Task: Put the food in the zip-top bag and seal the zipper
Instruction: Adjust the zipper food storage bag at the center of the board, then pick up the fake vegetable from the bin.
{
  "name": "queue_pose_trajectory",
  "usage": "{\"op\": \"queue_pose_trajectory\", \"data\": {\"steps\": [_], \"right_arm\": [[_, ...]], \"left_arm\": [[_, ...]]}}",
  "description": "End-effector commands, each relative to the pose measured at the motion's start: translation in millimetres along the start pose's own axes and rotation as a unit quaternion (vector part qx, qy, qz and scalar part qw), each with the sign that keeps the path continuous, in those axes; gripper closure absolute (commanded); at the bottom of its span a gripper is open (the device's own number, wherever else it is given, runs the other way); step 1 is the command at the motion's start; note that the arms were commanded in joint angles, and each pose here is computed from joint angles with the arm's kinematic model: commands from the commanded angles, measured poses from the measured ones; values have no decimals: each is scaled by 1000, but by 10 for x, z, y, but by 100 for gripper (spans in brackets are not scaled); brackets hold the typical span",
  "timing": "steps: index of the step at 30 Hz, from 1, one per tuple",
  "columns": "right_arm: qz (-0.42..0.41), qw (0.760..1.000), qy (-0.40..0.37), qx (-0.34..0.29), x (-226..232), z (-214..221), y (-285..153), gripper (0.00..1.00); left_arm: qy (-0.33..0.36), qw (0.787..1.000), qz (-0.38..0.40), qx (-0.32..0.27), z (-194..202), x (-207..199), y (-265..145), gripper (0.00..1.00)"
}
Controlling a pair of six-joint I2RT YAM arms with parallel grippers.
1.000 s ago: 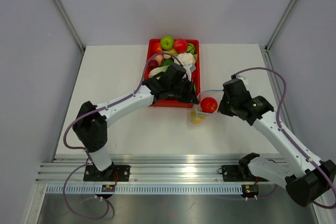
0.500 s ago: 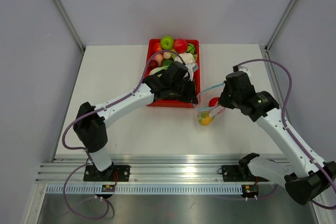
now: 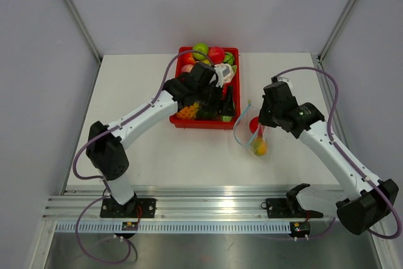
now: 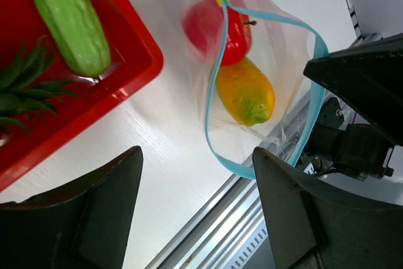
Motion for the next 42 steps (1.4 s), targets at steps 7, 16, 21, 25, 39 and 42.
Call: {"op": "queue_pose_trajectory", "data": {"steps": [7,16,21,25,39,42], "right_arm": [[3,999,-26,-22,90,-173,138,100],[-2,1000,-26,-11,110,-155,174,100],[-1,1000,-25,-2,112,-137,183,100],[6,999,-31,6,106,-121,226,100],[-2,999,-29,37,184,-79,416,100],[1,999,-31,39,175,-65,423,100]], "left_arm": [[-18,997,-10,-68,-569,380,-343,27],[-5,976,-122,-179,-1444,946,-507,7],[5,964,-161,-211,-1774,1324,-319,7],[33,951,-160,-264,-1971,1591,-183,7],[32,943,-73,-322,-2329,1848,488,9],[27,942,-74,-327,-2339,1896,556,9]]}}
Point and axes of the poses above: each gripper's point midway between its finger pads, its own y axis out along the fingers, its own x axis along the line the jaws close on, z = x × y, the point moved 9 cm from there along -y, back along the fingers, and after that the axes turned 6 degrees about -y, right-handed, at the moved point
